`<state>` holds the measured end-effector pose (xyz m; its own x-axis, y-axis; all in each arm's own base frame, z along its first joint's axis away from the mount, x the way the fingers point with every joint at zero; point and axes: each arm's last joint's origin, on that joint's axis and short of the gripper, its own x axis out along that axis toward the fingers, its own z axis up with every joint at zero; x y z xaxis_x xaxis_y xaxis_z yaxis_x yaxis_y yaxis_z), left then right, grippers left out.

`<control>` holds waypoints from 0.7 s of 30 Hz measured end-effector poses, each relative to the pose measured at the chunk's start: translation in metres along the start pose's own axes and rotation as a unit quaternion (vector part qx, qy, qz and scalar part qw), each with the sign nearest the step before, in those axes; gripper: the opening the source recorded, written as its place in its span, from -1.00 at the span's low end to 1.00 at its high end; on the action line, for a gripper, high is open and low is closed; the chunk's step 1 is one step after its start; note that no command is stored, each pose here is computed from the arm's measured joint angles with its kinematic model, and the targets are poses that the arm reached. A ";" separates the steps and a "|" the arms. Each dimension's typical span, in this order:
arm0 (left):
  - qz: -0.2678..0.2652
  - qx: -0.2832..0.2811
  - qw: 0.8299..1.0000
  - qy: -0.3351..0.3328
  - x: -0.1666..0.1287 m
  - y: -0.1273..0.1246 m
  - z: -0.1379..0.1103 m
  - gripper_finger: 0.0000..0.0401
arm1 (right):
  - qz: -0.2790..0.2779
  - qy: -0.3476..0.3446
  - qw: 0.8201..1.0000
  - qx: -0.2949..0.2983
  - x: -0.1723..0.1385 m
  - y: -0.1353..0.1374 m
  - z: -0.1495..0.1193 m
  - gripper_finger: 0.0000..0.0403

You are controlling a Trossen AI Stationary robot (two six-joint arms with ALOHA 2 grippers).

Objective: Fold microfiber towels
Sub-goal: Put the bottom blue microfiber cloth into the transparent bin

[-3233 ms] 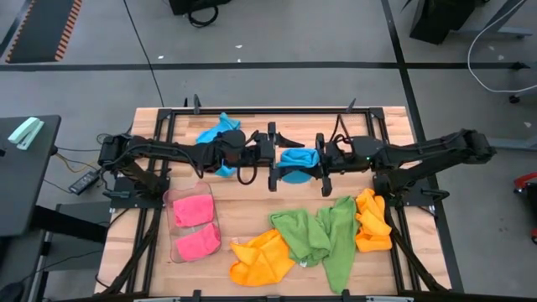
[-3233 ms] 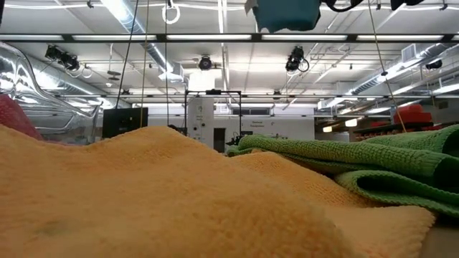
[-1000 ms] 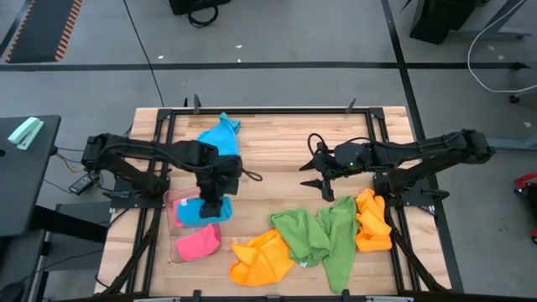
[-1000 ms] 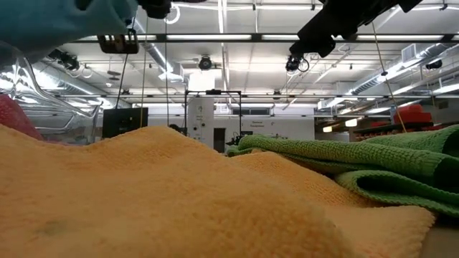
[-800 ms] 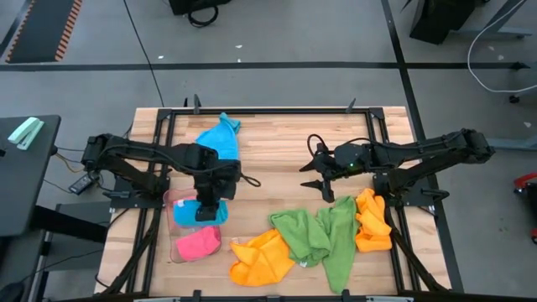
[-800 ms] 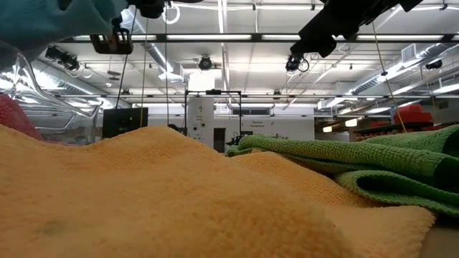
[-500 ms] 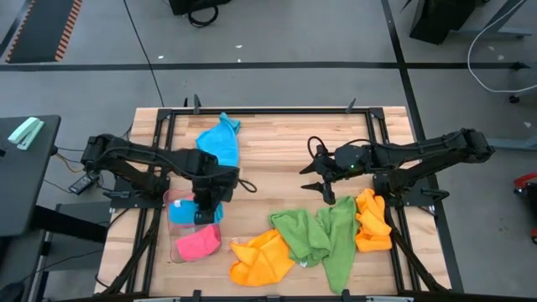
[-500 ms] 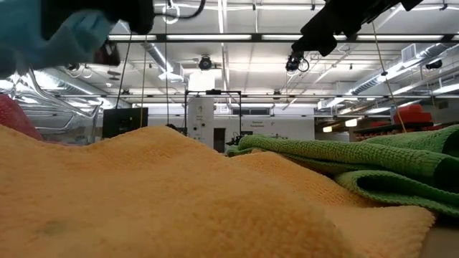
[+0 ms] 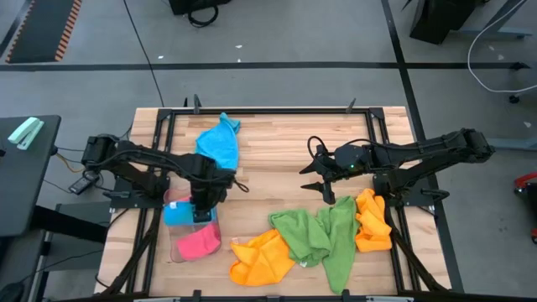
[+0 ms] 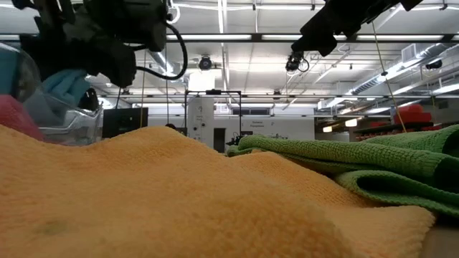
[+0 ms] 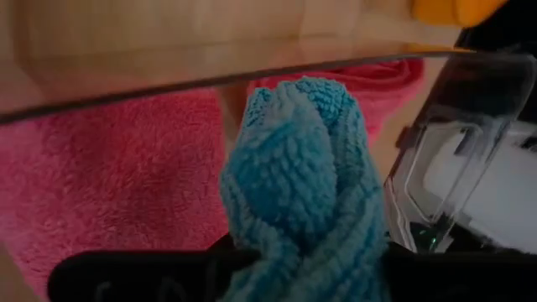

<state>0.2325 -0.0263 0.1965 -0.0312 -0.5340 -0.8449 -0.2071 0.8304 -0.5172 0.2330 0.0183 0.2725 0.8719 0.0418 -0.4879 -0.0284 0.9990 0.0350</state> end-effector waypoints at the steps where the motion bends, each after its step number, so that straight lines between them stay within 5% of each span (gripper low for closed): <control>1: 0.001 -0.002 1.000 -0.005 0.000 0.002 0.001 -0.84 | 0.000 0.000 1.000 0.000 0.000 0.000 0.000 0.15; 12: 0.007 -0.048 0.999 -0.020 0.006 0.012 0.001 -0.72 | 0.000 -0.005 1.000 0.002 0.000 0.000 0.001 0.15; 21: 0.009 -0.063 0.998 -0.022 -0.001 0.008 0.003 -0.83 | 0.000 -0.007 1.000 0.010 0.000 0.000 0.001 0.15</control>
<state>0.2339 -0.0192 0.1926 0.0065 -0.5086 -0.8610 -0.3282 0.8122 -0.4823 0.2337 0.0183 0.2736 0.8785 0.0424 -0.4758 -0.0193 0.9984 0.0533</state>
